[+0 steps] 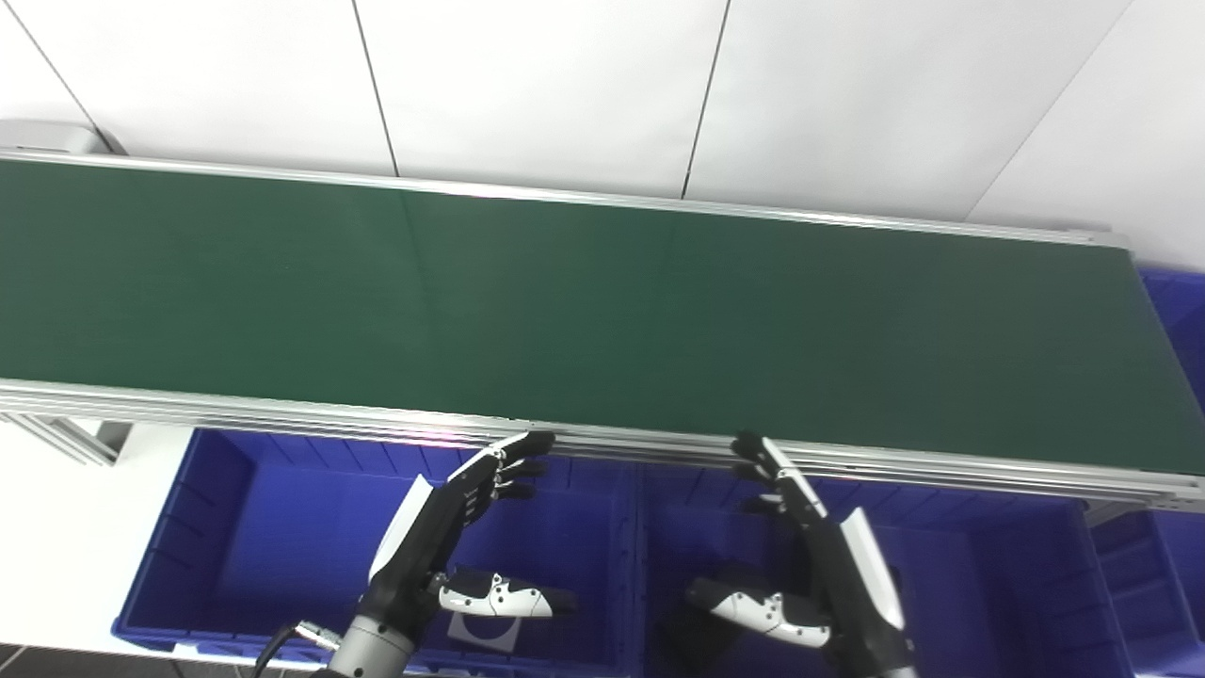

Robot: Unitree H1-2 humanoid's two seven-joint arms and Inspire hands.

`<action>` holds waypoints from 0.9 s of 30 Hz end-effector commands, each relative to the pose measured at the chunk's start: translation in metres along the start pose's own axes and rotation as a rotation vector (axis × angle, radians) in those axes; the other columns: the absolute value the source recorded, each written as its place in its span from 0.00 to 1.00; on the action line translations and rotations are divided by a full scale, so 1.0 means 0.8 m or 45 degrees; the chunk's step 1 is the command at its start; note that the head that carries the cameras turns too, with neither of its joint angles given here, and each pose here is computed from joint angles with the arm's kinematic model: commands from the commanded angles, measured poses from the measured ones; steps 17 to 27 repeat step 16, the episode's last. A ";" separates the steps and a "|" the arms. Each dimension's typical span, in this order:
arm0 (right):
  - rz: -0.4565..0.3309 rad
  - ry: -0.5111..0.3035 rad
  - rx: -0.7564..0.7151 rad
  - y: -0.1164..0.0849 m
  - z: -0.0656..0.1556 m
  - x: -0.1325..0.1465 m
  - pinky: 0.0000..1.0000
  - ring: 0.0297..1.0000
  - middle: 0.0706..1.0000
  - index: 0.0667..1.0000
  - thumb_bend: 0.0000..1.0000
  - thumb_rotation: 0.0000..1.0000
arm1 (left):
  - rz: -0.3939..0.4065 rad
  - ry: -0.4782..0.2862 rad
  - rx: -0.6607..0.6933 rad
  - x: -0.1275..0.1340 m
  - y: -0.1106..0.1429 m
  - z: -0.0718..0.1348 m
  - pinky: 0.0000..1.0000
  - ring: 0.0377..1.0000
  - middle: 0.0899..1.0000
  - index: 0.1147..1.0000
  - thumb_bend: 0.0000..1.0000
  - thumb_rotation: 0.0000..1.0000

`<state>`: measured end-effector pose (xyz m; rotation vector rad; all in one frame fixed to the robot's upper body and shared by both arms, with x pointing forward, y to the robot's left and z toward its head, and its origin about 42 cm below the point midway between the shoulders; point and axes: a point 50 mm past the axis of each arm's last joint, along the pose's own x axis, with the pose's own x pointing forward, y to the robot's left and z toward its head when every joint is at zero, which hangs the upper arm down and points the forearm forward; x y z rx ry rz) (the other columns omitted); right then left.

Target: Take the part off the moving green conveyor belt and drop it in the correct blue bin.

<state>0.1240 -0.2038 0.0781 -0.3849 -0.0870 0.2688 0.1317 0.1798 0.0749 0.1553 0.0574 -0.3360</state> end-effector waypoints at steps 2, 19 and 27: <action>-0.001 -0.026 0.080 0.003 0.008 -0.006 0.72 0.83 0.88 0.95 0.82 0.43 | -0.003 -0.045 -0.013 -0.001 0.004 0.008 0.75 0.81 0.85 0.81 0.83 0.06; -0.099 0.045 0.038 0.003 0.003 -0.019 0.74 0.80 0.85 0.94 0.82 0.40 | -0.004 -0.035 -0.061 0.000 0.009 0.005 0.79 0.83 0.85 0.82 0.83 0.06; -0.099 0.045 0.038 0.003 0.003 -0.019 0.74 0.80 0.85 0.94 0.82 0.40 | -0.004 -0.035 -0.061 0.000 0.009 0.005 0.79 0.83 0.85 0.82 0.83 0.06</action>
